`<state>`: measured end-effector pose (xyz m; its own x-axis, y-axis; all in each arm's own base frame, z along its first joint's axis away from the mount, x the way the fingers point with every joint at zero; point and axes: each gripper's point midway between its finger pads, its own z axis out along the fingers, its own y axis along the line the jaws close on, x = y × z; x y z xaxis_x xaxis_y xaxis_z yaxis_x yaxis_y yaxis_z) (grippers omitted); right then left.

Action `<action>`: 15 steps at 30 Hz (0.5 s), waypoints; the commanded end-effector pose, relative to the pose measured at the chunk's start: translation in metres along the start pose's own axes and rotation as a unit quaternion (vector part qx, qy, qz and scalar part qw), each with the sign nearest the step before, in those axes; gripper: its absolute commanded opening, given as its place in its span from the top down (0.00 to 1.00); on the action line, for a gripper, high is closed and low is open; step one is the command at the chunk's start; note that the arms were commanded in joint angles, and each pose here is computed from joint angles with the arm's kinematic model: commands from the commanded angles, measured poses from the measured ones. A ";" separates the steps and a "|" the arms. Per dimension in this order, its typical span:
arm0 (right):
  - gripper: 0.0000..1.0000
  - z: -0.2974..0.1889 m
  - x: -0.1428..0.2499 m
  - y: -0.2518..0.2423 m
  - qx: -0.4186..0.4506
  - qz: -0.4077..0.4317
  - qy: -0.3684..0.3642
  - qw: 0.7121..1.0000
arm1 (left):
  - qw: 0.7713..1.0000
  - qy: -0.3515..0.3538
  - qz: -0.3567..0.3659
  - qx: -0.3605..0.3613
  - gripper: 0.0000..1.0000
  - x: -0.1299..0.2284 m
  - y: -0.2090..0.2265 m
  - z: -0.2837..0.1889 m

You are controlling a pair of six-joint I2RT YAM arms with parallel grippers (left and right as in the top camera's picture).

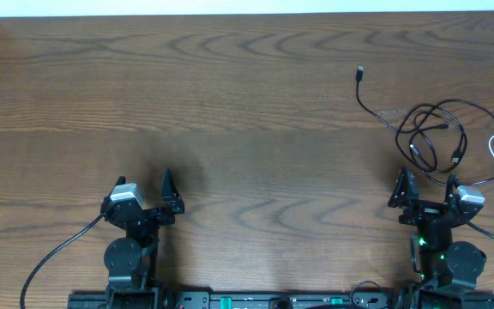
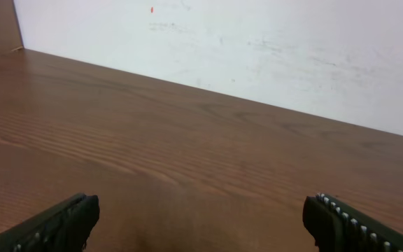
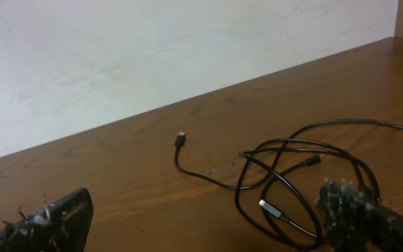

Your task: Untangle cables

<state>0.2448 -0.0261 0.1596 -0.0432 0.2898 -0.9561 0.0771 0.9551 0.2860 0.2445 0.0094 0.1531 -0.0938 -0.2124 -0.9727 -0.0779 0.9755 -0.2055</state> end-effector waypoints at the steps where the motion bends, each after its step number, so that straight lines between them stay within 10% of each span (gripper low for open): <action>1: 0.01 0.000 0.000 0.002 -0.003 0.001 0.000 1.000 | 0.999 0.028 0.012 -0.010 0.03 0.018 0.005 0.001; 8: 0.01 -0.002 0.003 0.020 -0.058 -0.016 0.009 0.998 | 0.999 0.028 0.012 -0.010 0.02 0.018 0.005 0.001; 15: 0.01 -0.008 0.009 0.049 -0.145 -0.280 -0.010 0.949 | 0.999 0.028 0.012 -0.010 0.02 0.018 0.005 0.001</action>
<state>0.2442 0.0048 0.1639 -0.0490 0.0286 -0.9984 -0.1167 0.9926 0.0342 0.2445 0.0094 0.1531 -0.0938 -0.2124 -0.9727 -0.0779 0.9755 -0.2055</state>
